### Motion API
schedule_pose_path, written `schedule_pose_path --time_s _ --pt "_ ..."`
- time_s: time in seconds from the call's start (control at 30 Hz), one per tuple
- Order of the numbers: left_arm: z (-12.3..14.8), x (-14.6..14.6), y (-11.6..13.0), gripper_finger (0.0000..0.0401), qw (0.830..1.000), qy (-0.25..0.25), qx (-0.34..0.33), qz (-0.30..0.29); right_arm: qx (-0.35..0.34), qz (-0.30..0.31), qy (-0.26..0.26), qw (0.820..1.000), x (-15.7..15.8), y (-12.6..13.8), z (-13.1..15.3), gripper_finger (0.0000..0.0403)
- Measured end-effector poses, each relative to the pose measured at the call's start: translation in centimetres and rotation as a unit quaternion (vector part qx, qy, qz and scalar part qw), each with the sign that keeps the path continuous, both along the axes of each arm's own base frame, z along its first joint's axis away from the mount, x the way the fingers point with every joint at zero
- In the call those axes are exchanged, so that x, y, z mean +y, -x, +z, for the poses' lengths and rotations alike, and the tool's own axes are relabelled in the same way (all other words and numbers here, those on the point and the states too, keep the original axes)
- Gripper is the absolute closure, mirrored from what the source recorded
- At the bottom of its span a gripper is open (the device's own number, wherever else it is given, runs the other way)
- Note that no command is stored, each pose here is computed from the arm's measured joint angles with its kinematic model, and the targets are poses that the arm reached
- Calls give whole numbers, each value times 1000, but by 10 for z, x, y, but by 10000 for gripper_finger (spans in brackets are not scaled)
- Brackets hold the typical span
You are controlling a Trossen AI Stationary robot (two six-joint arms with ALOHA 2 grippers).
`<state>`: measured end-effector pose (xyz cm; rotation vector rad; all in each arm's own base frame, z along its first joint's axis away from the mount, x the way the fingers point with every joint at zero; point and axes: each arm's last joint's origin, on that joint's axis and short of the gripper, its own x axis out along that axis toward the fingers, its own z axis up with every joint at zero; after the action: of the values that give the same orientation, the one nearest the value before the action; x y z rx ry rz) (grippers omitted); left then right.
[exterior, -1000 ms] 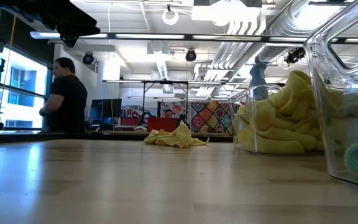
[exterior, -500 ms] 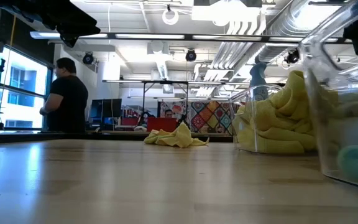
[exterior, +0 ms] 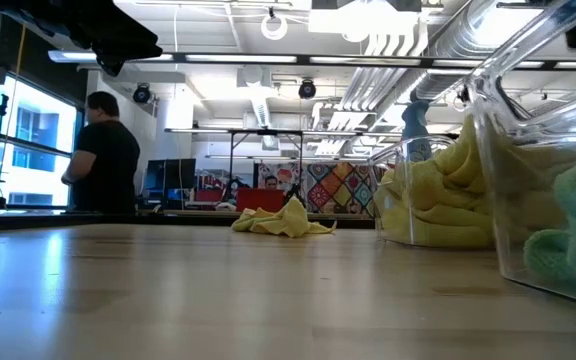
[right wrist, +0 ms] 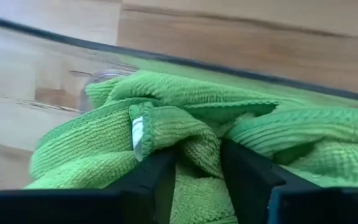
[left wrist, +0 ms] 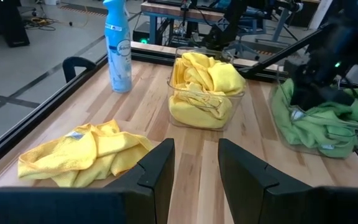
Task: Sort microfiber towel by color & place in baskets
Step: Put the green microfiber towel into the bottom transparent bin
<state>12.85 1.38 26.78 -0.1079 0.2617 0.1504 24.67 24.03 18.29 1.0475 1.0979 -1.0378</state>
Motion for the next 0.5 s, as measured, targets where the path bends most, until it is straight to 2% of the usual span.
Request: schedule_pose_path --time_s 0.33,0.5 --pt "0 0 0 288 1000 0 0 1 24 10 24 999 8 1 76 261" --pt "0 0 0 288 1000 0 0 1 8 15 -10 1000 17 3 103 261"
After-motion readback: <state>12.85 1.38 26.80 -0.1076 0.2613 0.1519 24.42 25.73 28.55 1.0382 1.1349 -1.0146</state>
